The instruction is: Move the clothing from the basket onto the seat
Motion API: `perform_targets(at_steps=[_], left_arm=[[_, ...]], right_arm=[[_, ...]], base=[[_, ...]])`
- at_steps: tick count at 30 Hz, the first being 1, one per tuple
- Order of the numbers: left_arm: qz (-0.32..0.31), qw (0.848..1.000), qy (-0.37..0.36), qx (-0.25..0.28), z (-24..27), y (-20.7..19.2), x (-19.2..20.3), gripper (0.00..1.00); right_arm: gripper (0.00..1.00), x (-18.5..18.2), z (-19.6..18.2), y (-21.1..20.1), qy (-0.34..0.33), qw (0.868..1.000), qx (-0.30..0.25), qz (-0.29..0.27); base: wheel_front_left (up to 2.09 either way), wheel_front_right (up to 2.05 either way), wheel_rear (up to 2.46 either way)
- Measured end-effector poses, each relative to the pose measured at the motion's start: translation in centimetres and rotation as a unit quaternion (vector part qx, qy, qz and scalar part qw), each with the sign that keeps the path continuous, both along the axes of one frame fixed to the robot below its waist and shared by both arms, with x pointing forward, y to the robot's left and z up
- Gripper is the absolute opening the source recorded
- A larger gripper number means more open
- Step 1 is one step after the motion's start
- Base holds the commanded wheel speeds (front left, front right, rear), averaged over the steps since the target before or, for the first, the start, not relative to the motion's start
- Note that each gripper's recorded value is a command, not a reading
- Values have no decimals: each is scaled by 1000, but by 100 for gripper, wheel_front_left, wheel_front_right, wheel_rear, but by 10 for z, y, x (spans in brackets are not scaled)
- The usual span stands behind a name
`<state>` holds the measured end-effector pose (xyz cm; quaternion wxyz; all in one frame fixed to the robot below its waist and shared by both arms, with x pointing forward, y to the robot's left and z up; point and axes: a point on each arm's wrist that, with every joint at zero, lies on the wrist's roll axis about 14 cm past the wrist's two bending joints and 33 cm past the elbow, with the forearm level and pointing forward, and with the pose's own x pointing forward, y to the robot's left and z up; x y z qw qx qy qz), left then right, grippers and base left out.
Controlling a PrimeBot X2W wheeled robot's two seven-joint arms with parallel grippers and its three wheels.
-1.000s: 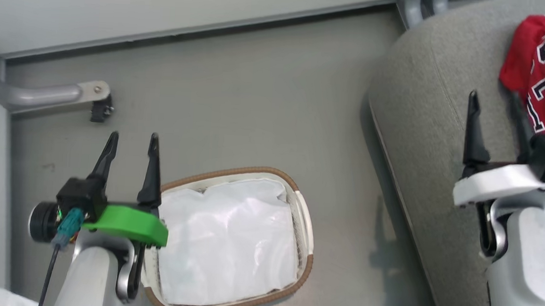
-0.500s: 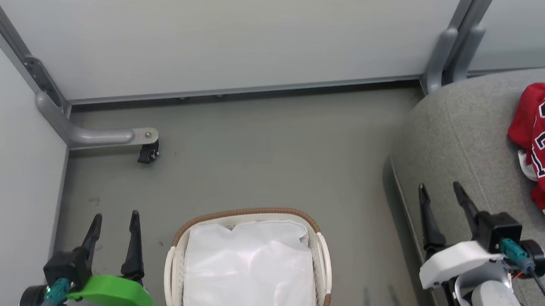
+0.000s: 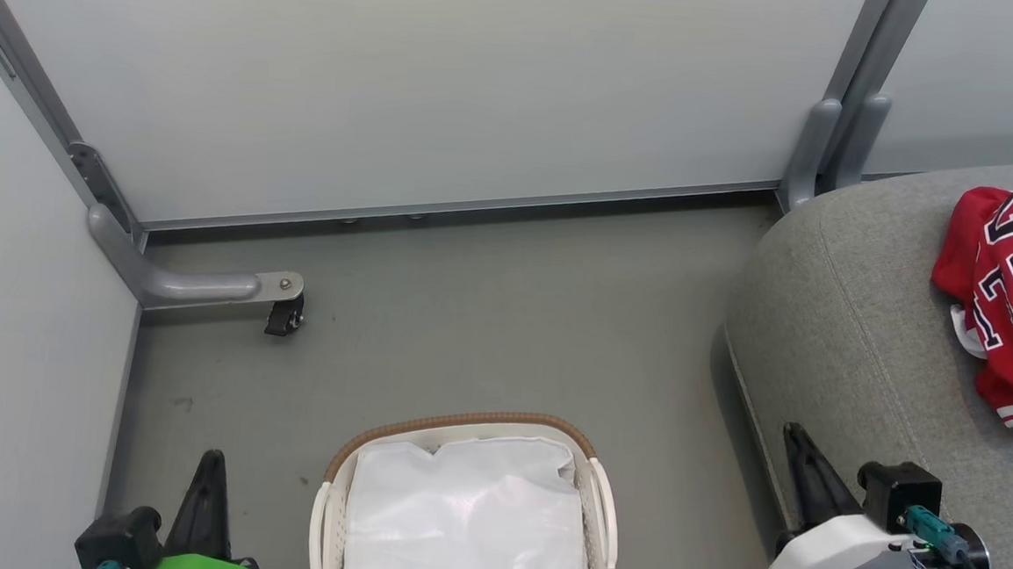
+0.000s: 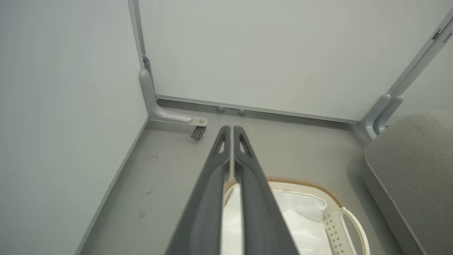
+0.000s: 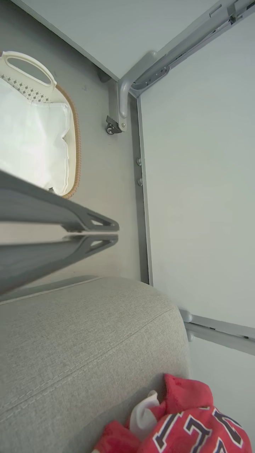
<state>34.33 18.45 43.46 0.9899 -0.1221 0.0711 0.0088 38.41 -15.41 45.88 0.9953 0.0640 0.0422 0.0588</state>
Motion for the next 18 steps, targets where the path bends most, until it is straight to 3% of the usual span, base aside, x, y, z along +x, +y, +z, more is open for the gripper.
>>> perform_targets(at_steps=[18], left_arm=[[53, 988, 14, -143, 1, 12, 3, 0]], right_arm=[[0, 3, 5, -17, 19, 986, 157, -55]], base=[[0, 0, 0]])
